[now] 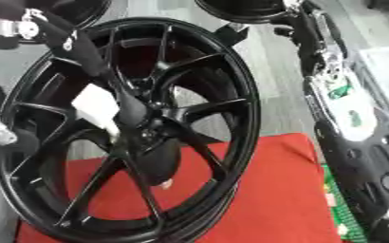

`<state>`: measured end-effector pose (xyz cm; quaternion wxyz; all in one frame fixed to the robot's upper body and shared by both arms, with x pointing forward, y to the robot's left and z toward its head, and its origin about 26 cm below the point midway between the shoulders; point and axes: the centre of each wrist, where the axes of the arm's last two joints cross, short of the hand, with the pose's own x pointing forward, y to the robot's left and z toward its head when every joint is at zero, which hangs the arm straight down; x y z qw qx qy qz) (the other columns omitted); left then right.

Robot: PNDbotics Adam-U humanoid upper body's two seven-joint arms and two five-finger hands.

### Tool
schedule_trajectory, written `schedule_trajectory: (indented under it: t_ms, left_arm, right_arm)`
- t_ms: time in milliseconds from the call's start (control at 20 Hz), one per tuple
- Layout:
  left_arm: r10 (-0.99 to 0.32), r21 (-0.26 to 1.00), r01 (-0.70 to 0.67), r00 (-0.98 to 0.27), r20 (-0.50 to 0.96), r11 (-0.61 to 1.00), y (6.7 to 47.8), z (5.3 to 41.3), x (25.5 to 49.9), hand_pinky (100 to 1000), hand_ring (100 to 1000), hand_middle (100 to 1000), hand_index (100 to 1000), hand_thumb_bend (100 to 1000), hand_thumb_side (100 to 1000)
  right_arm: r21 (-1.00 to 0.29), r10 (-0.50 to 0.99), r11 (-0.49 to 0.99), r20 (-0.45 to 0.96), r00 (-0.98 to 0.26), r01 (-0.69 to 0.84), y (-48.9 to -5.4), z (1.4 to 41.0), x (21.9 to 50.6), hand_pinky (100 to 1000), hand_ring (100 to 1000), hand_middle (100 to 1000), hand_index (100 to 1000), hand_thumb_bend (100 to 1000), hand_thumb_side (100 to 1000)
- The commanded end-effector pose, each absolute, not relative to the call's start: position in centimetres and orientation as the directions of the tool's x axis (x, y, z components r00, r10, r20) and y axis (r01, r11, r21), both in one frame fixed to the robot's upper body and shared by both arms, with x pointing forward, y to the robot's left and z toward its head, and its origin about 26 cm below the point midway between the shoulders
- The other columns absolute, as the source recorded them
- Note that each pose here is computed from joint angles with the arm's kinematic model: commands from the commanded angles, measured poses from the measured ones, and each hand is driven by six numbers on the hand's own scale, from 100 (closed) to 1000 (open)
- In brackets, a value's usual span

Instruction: Pull the pin out of the wheel hub.

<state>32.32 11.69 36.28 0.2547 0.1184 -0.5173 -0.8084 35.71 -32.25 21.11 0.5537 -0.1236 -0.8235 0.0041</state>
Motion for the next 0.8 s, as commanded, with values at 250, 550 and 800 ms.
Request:
schedule_trajectory:
  t_ms: [250,550,800]
  left_arm:
    - [-0.564,0.897,0.28,-0.825,0.042,-0.342,12.0,36.4,34.5,892,910,876,866,697,100]
    - [-0.55,0.891,0.281,-0.834,0.043,-0.356,11.6,35.7,35.5,895,915,880,871,735,100]
    - [-0.549,0.89,0.269,-0.836,0.026,-0.367,11.2,35.3,36.2,899,920,883,879,769,100]
  right_arm:
    - [-0.162,0.227,0.967,0.897,-0.379,0.195,-32.2,22.0,35.7,799,752,724,740,100,746]
    - [-0.164,0.226,0.968,0.897,-0.381,0.187,-32.0,22.1,35.8,799,752,724,739,100,746]
    - [-0.161,0.222,0.97,0.895,-0.386,0.184,-31.9,22.2,35.8,799,752,723,739,100,745]
